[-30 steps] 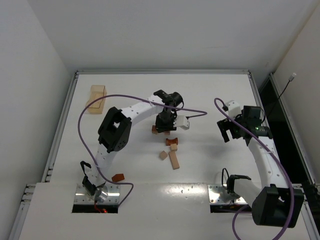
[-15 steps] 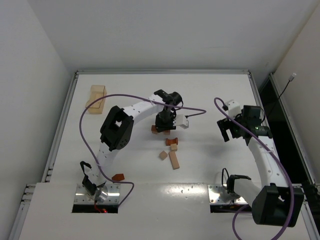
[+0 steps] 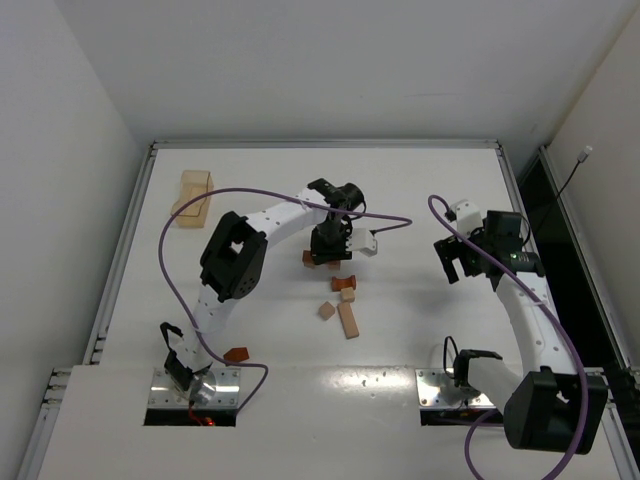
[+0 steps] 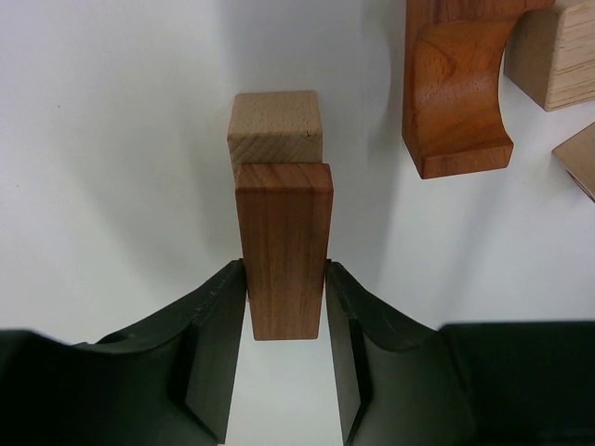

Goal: Build the wood block tower

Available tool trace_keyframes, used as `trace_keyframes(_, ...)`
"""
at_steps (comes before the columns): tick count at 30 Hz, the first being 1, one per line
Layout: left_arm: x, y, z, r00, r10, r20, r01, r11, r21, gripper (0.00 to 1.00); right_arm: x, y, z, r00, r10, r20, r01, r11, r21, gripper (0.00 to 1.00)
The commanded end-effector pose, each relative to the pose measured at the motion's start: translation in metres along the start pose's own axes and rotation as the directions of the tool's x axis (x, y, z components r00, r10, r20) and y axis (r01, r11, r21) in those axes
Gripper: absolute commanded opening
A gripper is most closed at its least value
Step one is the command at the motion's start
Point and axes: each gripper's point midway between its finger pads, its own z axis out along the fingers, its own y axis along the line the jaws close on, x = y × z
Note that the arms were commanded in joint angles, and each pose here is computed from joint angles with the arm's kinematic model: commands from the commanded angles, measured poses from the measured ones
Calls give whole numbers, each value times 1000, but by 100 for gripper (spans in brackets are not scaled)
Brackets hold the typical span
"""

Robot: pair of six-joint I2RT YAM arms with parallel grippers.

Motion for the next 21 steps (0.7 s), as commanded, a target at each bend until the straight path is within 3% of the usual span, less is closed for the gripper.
trace_keyframes(1,-3,9,-5,1000,-21,19,22,1000,-17,36,-10,-9,-1,999,-10,31,10,999,32,88)
trace_keyframes(9,-8,10,-16,997,-45,68,47,999,-24,49,-7,-8,0,1000,-9,23,8,1000,27,88)
trace_keyframes(15,-29,18,-67,975,-102,195,125,986,-109,54,-7,-8,0,1000,-9,23,8,1000,27,90)
trace_keyframes(21,-46,7,-144,881,-248,402,333,930,-158,55,-7,-7,0,1000,0,23,-1,1000,27,92)
